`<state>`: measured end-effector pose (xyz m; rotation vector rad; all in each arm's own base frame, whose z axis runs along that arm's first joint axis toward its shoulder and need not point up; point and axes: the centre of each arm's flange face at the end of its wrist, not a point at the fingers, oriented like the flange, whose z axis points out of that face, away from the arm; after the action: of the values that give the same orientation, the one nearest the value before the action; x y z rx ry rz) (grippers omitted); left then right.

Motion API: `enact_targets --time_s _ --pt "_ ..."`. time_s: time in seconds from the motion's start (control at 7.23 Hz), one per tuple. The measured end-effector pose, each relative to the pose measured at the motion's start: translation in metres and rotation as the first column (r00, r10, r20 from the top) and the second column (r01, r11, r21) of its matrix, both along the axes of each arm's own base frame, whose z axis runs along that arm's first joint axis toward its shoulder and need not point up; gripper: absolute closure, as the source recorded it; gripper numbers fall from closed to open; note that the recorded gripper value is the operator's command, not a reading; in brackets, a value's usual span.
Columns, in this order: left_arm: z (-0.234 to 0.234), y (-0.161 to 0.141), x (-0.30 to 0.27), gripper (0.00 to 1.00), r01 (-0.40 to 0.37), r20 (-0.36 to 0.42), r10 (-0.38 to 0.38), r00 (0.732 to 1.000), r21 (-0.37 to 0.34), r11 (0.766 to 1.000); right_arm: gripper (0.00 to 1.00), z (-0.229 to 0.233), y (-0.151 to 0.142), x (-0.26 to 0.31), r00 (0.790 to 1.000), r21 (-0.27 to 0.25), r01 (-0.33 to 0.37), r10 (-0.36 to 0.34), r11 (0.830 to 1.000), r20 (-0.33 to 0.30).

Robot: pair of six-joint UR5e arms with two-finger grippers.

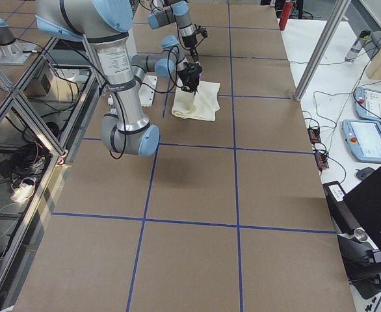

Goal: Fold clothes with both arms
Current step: 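Lift the near edge with both grippers and fold it toward the far edge, then lower the folded edge onto the far half with both grippers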

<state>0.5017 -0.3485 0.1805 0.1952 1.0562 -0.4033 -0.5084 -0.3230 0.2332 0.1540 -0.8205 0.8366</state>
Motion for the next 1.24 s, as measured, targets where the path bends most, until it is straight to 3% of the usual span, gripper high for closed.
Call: enact_targets --time_s 0.41,1.24 --pt "0.012 -0.029 0.024 1.00 0.011 0.044 -0.012 0.999 0.021 1.000 1.00 0.016 -0.006 -0.011 0.999 -0.010 0.000 0.000 1.000 -0.034" --pt "0.025 -0.046 0.057 1.00 0.003 0.074 -0.005 0.997 0.030 1.000 1.00 0.033 -0.034 -0.034 0.999 0.018 0.003 -0.003 1.000 -0.040"
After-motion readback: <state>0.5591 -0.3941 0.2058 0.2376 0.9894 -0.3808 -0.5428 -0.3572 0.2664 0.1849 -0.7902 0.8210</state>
